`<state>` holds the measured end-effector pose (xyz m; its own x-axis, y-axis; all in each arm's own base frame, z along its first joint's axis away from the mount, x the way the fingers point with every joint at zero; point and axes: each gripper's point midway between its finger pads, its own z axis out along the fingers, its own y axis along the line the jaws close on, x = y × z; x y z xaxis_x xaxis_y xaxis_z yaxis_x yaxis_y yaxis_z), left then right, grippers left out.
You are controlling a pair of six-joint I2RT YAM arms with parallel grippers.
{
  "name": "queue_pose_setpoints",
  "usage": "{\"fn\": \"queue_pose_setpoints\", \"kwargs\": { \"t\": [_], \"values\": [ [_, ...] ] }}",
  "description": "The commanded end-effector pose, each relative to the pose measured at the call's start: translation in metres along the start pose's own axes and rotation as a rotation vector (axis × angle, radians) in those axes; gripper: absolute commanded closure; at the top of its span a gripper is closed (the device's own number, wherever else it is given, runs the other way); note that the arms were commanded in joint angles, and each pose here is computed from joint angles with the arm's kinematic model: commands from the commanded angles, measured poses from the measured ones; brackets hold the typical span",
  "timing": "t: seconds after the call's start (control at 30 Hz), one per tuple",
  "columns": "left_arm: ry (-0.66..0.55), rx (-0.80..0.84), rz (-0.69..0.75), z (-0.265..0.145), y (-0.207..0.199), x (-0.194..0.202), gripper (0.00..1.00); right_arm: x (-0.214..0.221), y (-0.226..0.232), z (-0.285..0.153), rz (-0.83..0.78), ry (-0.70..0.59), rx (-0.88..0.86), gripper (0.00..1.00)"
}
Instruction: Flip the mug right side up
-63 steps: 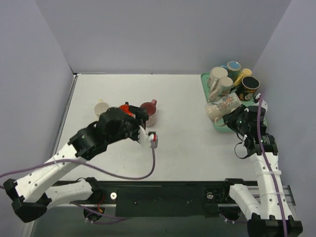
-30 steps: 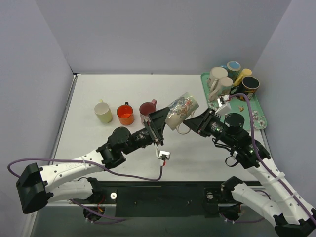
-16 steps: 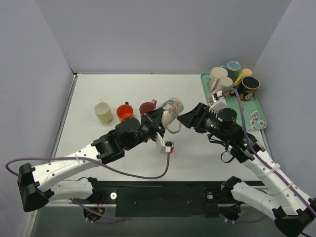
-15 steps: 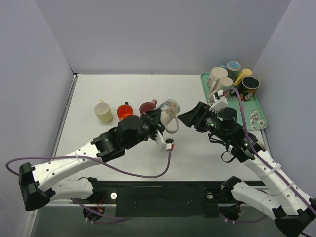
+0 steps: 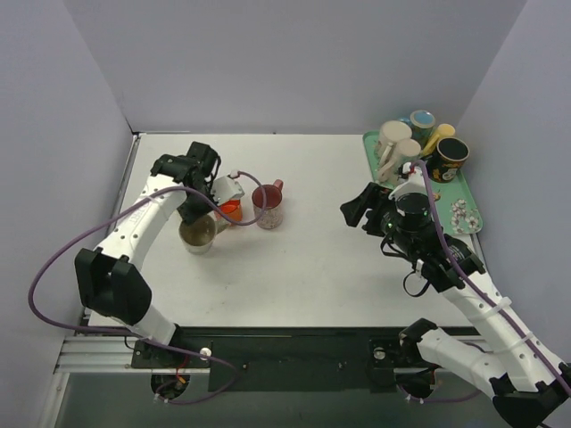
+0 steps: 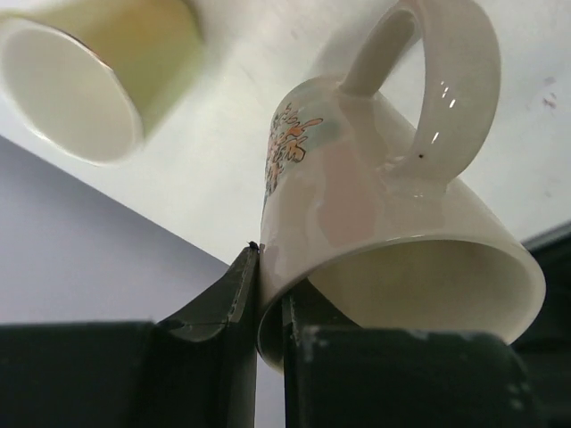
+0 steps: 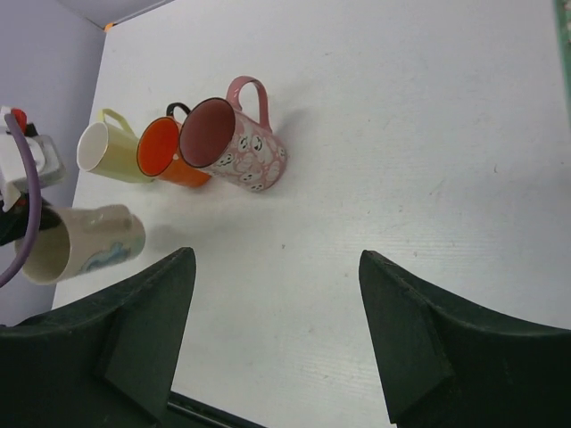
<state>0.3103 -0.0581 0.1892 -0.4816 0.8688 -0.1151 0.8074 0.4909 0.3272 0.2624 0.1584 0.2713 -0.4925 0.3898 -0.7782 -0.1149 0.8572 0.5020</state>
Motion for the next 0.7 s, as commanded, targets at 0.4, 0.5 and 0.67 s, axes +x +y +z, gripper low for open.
{"fn": "queue_pose_setpoints", "kwargs": {
  "t": [0.4, 0.5, 0.67],
  "values": [
    [0.012, 0.243, -0.387, 0.058, 0.007, 0.088, 1.0, 0.002, -0.048, 0.011, 0.001, 0.013, 0.135, 0.31],
    [-0.035, 0.242, -0.362, 0.065, 0.006, 0.083, 1.0, 0.0, -0.065, 0.016, 0.01, 0.007, 0.197, 0.3],
    [-0.071, 0.253, -0.324, 0.086, 0.005, 0.08, 1.0, -0.024, -0.116, 0.026, 0.061, -0.105, 0.423, 0.31]
  ]
}}
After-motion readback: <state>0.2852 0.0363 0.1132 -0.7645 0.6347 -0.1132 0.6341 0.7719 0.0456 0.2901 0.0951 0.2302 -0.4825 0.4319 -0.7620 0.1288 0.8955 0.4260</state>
